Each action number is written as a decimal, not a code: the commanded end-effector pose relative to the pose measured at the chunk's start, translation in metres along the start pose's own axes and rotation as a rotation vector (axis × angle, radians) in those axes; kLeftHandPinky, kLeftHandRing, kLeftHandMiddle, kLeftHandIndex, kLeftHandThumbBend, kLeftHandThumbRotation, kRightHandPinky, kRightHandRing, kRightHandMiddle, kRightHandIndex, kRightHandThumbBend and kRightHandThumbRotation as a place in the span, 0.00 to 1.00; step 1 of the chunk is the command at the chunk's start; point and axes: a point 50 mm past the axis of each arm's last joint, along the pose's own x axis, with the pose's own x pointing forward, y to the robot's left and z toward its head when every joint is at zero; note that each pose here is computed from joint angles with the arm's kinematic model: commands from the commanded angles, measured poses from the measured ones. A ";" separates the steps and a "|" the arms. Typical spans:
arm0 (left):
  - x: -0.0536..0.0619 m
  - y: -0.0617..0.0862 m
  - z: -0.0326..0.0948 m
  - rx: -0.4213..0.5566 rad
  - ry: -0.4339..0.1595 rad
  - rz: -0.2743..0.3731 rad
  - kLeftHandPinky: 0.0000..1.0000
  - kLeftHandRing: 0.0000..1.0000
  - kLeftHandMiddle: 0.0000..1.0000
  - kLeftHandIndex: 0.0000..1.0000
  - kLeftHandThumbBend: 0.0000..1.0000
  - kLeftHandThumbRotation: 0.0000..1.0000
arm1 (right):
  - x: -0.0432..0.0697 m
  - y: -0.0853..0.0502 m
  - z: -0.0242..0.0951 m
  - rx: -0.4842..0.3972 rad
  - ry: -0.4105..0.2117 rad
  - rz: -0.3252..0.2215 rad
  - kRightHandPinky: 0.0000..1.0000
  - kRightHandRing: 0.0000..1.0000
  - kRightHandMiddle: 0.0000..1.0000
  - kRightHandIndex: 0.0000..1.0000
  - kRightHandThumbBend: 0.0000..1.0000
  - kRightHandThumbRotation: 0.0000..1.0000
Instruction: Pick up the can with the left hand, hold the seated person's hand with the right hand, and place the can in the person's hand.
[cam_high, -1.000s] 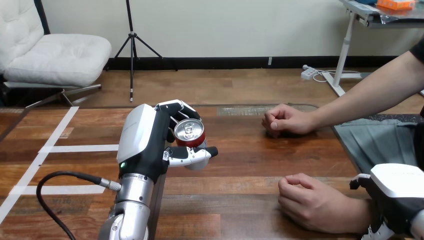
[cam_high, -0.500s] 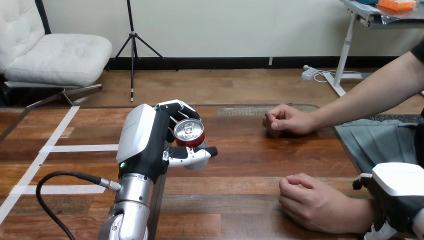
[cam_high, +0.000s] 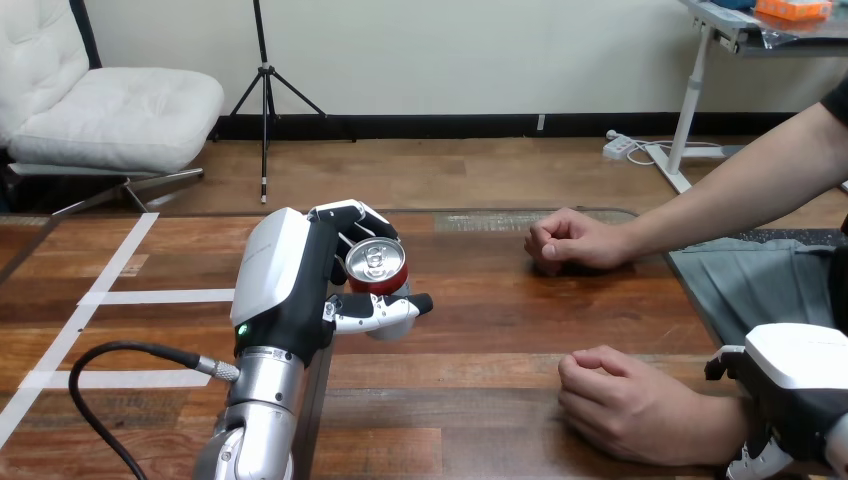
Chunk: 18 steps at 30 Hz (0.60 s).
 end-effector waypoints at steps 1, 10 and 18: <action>0.017 0.016 0.016 0.006 -0.099 0.070 0.36 0.41 0.47 0.48 0.76 0.00 | 0.007 0.000 -0.003 0.004 0.021 -0.005 0.70 0.78 0.80 0.77 0.78 0.00; 0.018 0.016 0.016 0.005 -0.095 0.070 0.35 0.41 0.47 0.48 0.75 0.00 | 0.010 0.003 -0.004 0.037 0.040 0.010 0.47 0.63 0.75 0.75 0.74 0.00; 0.018 0.016 0.017 0.008 -0.089 0.069 0.35 0.41 0.47 0.48 0.75 0.00 | 0.013 0.005 -0.004 0.039 0.029 0.020 0.42 0.59 0.74 0.73 0.73 0.00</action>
